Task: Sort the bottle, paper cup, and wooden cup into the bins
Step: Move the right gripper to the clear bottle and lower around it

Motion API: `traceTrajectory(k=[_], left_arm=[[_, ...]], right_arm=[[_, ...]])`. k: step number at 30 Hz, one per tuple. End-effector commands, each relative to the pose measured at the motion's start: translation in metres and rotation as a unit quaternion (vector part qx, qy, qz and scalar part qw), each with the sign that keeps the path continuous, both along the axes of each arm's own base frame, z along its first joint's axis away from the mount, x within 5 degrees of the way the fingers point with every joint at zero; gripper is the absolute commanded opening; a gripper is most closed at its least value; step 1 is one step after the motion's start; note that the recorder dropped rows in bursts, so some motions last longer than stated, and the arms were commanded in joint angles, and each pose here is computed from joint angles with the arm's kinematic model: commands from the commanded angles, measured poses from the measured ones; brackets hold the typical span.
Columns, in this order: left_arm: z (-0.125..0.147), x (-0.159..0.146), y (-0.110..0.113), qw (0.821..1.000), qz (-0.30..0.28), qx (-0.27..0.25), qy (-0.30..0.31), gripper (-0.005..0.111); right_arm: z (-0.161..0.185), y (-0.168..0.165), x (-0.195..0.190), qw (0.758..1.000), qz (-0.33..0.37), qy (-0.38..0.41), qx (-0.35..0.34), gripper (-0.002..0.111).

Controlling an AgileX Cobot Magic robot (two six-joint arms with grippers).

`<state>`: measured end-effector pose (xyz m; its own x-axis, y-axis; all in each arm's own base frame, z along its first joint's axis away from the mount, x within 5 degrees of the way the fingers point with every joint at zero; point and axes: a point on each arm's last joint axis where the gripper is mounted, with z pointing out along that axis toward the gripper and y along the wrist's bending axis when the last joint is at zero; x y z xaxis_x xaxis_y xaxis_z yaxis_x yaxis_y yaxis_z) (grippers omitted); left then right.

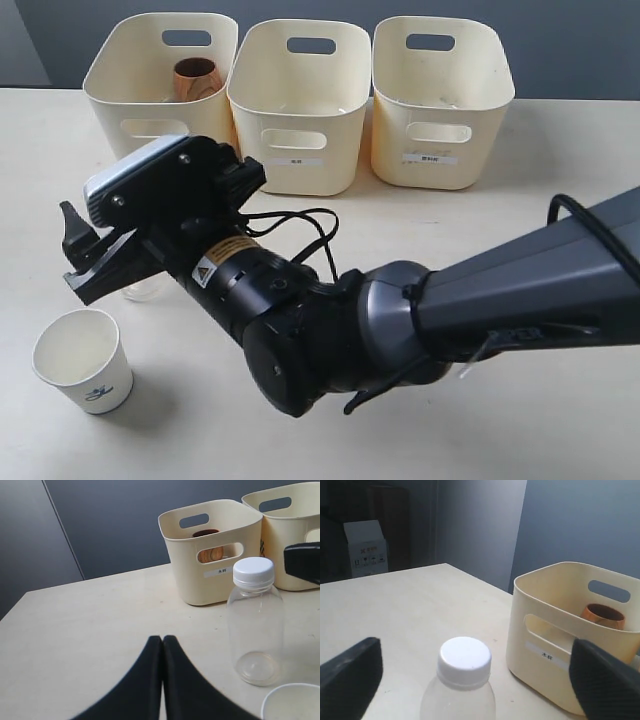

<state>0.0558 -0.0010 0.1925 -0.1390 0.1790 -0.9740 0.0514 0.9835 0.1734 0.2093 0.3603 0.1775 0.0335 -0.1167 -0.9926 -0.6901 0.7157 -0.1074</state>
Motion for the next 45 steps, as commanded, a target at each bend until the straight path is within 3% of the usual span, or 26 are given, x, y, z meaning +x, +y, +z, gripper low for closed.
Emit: traceTrajectory(k=[1,23,29,45], left_arm=[[0.0,0.0,0.0,1.0,-0.001,0.002,-0.004,0.0],[0.0,0.0,0.0,1.0,-0.001,0.002,-0.005,0.0],[0.0,0.0,0.0,1.0,-0.001,0.002,-0.005,0.0],[0.0,0.0,0.0,1.0,-0.001,0.002,-0.005,0.0]], right_arm=[[-0.002,0.001,0.002,1.0,0.003,-0.011,0.003,0.096],[-0.023,0.033,0.02,1.0,-0.014,-0.01,0.027,0.096],[-0.027,0.029,0.034,0.998,-0.053,0.011,0.038,0.096],[-0.037,0.047,0.045,0.999,-0.03,0.025,0.019,0.096]])
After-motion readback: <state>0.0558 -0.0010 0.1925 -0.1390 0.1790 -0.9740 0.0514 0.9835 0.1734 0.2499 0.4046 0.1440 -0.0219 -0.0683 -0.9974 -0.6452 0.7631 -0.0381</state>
